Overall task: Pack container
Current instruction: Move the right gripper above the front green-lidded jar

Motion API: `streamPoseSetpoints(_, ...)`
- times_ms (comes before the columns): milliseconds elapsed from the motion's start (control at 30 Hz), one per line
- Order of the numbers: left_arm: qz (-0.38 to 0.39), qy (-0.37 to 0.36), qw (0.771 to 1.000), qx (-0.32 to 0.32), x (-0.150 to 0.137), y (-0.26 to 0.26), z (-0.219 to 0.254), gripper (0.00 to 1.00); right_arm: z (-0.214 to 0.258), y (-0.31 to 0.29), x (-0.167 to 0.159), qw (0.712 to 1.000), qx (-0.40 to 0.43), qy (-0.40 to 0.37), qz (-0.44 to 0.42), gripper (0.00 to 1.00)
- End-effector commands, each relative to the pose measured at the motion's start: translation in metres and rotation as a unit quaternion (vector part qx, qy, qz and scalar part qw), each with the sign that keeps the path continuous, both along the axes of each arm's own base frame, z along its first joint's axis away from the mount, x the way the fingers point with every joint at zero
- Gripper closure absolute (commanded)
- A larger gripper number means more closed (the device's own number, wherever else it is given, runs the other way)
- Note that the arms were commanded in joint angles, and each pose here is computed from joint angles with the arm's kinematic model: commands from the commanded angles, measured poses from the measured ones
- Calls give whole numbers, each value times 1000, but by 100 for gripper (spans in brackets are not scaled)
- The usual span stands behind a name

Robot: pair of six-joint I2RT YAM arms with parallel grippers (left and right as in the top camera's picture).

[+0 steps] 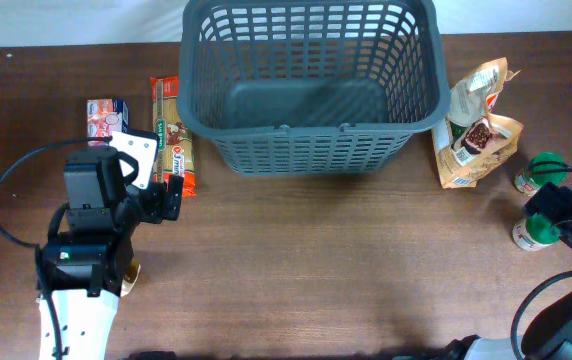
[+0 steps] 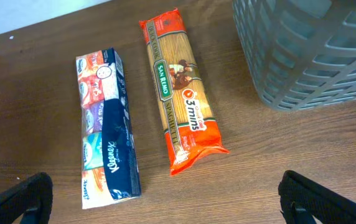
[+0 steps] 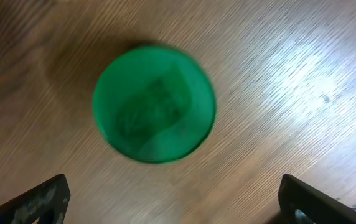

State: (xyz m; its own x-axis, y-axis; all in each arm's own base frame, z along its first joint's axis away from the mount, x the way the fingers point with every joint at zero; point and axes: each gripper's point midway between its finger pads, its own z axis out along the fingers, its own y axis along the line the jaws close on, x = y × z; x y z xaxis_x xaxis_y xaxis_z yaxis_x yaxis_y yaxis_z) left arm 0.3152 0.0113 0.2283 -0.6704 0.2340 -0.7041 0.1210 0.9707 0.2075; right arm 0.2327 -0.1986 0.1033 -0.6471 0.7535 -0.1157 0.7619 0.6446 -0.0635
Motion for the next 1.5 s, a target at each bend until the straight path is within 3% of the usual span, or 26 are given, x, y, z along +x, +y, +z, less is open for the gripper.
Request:
streamPoseSetpoints(0,2,-3,1000,8,1,3,4,1,-1,-11,-8,999,-32,27,3,1)
streamPoseSetpoints(500,2,-3,1000,8,1,3,4,1,-4,-5,19,999,-6,-31,40,1)
streamPoseSetpoints(900,2,-4,1000,8,1,3,4,1,-41,-11,24,998,15,3,53,1)
streamPoseSetpoints(1467,2,-3,1000,8,1,3,4,1,-43,-15,29,999,8,-5,51,1)
